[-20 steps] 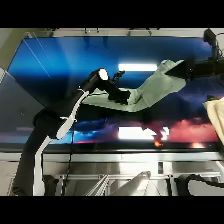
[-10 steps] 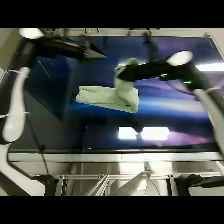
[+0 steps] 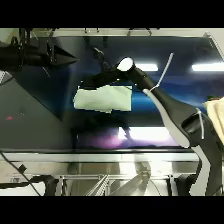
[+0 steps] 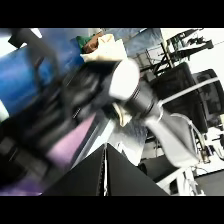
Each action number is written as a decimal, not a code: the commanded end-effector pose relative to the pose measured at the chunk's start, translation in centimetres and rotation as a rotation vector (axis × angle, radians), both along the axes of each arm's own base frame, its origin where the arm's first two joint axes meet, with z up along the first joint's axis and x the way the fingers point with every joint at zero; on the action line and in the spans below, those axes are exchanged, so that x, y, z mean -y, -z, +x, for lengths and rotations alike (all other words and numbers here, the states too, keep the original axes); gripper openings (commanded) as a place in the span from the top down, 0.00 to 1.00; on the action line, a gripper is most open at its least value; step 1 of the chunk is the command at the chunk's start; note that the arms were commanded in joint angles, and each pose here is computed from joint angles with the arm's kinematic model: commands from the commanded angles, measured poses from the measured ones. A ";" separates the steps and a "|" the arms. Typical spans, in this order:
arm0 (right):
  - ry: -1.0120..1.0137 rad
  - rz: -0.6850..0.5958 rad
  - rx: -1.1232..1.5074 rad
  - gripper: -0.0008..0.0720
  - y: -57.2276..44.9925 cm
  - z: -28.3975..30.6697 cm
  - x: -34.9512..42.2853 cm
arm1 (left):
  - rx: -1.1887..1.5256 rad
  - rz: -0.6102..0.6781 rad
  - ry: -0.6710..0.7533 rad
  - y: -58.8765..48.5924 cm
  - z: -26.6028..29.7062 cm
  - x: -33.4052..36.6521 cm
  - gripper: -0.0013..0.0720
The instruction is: Fold the shirts.
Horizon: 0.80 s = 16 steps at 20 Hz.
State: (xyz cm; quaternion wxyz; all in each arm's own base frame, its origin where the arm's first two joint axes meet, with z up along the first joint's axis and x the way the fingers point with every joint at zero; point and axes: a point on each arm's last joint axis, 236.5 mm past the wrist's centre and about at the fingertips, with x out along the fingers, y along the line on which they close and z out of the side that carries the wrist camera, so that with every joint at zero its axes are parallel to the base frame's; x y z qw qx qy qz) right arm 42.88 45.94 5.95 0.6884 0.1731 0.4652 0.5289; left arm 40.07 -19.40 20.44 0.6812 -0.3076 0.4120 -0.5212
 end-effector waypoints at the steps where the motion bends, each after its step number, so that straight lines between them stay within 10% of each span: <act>1: -0.001 -0.099 -0.164 0.96 -0.8 -0.6 7.1 | -0.029 -0.006 -0.001 2.6 -1.7 -0.5 0.96; 6: 0.229 -0.171 -0.311 0.94 2.5 1.3 19.6 | -0.084 -0.015 -0.009 5.4 -3.6 -1.1 0.96; 7: 0.272 -0.179 -0.343 0.67 3.8 1.9 21.7 | -0.087 -0.021 -0.007 5.6 -3.9 -1.0 0.96; 8: 0.333 -0.191 -0.379 0.08 5.2 2.8 23.7 | -0.093 -0.022 -0.006 5.9 -4.0 -0.9 0.96; 16: 0.434 -0.244 -0.611 0.03 15.3 3.7 25.9 | -0.034 -0.019 0.032 5.1 -4.4 -0.9 0.96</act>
